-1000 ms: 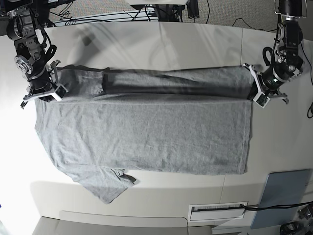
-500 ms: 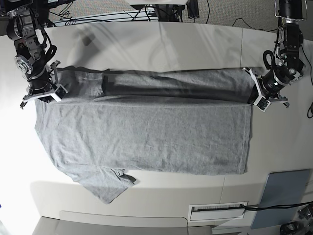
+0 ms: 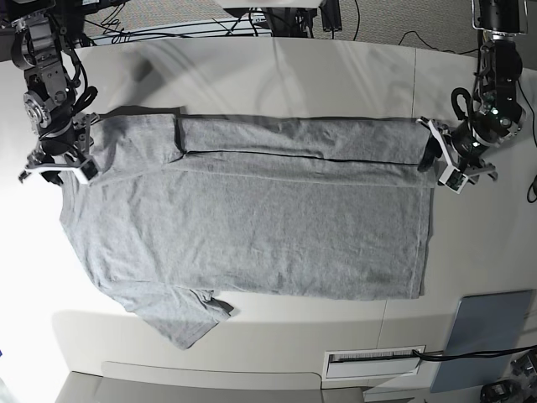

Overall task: Fold the T-shirt properly
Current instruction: 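Drag the shirt toward the robot with both grippers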

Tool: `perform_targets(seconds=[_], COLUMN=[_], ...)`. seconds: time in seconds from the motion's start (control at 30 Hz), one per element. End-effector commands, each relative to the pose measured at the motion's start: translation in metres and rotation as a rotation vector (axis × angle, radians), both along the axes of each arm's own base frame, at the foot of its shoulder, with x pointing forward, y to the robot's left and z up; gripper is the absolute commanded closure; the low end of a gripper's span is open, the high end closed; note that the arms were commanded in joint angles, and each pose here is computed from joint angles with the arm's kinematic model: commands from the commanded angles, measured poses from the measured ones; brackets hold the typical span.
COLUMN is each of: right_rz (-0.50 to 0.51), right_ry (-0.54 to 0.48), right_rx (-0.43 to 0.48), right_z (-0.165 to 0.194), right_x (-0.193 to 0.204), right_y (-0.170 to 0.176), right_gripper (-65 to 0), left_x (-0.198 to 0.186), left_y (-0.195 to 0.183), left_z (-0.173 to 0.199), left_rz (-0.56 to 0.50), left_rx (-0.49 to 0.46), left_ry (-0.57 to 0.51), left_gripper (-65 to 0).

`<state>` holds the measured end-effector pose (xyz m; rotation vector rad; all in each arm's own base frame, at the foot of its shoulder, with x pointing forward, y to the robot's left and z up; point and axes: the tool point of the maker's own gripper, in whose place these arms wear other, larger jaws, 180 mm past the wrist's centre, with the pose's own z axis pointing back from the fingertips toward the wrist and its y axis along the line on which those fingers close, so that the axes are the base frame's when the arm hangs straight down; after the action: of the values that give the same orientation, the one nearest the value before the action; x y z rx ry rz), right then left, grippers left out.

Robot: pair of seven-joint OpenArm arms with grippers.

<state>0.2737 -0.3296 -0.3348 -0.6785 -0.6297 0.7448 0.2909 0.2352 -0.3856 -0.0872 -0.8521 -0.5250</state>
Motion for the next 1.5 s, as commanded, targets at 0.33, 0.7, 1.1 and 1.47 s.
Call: perform_targets(seconds=[0.33,0.7,1.1,1.47], right_rz=[-0.252,-0.315,-0.286,-0.229], right_ry=[-0.080,0.040,0.173,0.221], right_rx=[0.245,0.285,0.208,0.142], right_z=[-0.021,-0.079,-0.101,-0.093], right_x=[-0.013,-0.040,-0.104,-0.152], right_y=[0.004,-0.008,-0.007,0.006], right_gripper=[0.0,0.0,0.0,0.0], left_x=[-0.012,-0.014,-0.115,-0.191], left_y=[0.013,-0.007,-0.003,0.021], left_z=[-0.014,-0.059,-0.104,-0.100], left_rz=[0.295,0.339,0.297,0.330], left_rx=[-0.128,-0.253,-0.186,-0.214], left_ry=[0.029,0.134,0.384,0.467], left_gripper=[0.0,0.0,0.0,0.0])
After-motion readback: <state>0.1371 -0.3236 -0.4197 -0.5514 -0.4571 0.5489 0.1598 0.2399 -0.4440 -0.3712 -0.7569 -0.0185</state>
